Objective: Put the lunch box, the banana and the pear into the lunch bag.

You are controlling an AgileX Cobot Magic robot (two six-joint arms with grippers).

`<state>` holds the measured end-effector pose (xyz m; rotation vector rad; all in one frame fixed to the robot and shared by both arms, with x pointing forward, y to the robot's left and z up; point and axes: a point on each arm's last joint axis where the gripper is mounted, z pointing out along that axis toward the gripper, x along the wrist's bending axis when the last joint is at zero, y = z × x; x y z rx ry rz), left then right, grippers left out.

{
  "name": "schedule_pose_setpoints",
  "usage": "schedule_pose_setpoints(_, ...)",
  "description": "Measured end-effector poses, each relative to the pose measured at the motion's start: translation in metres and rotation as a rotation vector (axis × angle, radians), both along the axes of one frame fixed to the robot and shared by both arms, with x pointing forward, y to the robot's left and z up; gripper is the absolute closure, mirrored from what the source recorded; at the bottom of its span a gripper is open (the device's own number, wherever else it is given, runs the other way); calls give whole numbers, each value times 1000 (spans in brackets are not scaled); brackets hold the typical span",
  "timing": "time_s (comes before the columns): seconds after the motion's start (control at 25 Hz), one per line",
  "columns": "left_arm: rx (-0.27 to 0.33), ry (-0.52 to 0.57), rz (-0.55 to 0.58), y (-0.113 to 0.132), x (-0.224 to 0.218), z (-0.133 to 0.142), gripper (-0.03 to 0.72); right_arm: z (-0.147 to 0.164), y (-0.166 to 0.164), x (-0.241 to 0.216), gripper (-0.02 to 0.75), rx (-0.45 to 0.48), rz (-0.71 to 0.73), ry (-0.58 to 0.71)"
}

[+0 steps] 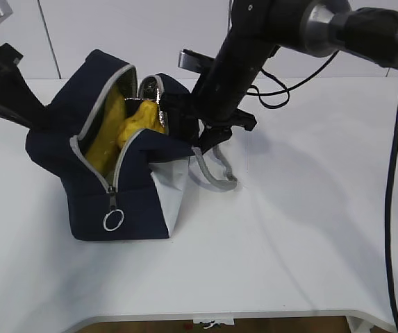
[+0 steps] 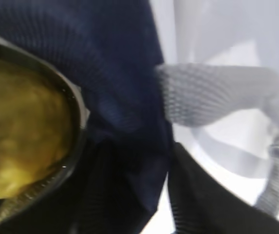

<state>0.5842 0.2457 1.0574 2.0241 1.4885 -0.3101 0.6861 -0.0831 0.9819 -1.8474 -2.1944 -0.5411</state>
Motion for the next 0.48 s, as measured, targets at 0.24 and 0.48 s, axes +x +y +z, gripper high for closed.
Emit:
schedule_pose_setpoints(0.24,0,0,0,0,0,0,677,2,0,0,694,7,23,-16)
schedule_pose_setpoints(0.48,-30,0,8,-2,0,2,677,33,-6,-5,724,-20,43,-95)
